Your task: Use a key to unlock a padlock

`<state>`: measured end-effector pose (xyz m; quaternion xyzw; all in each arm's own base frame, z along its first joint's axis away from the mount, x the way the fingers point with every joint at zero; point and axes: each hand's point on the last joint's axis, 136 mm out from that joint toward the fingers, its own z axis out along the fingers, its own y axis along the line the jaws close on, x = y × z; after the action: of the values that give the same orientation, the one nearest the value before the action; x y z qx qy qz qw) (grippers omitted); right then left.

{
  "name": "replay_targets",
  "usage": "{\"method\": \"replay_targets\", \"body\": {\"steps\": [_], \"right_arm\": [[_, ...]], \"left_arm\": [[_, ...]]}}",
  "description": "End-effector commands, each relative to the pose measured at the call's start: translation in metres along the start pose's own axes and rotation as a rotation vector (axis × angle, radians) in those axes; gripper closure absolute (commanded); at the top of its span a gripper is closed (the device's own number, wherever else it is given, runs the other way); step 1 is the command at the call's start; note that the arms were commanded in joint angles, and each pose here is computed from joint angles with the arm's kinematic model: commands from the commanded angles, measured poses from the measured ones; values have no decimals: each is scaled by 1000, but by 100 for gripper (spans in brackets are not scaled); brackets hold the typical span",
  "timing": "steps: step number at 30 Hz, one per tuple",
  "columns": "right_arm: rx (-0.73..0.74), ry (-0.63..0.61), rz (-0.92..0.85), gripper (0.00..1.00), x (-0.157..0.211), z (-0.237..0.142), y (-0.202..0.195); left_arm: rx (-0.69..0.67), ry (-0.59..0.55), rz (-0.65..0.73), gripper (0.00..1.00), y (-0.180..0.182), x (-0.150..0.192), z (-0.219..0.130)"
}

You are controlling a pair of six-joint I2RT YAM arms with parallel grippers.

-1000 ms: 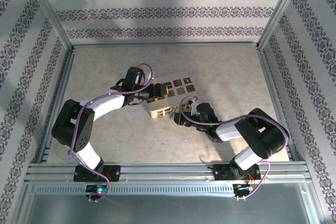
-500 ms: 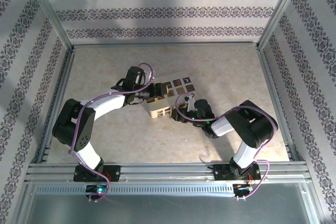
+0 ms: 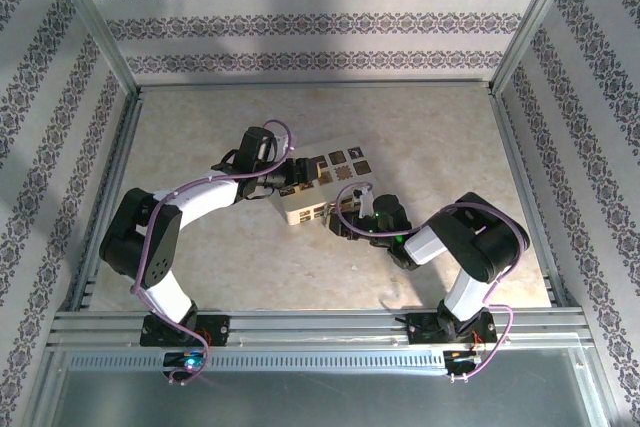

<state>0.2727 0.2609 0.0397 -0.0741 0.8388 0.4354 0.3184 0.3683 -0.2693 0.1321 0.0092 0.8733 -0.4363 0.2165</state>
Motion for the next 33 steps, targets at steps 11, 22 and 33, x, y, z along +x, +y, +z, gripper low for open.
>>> {"method": "replay_targets", "body": {"steps": [11,22,33], "right_arm": [[44,37,83,81,14,1,-10],[125,-72,250,94,2,-10,-21],[248,-119,456,97,1,-9,-29]], "left_arm": [[-30,-10,-8,43,9,2,4],[-60,-10,-4,43,16,9,-1],[-83,5,-21,44,26,23,-3]]}}
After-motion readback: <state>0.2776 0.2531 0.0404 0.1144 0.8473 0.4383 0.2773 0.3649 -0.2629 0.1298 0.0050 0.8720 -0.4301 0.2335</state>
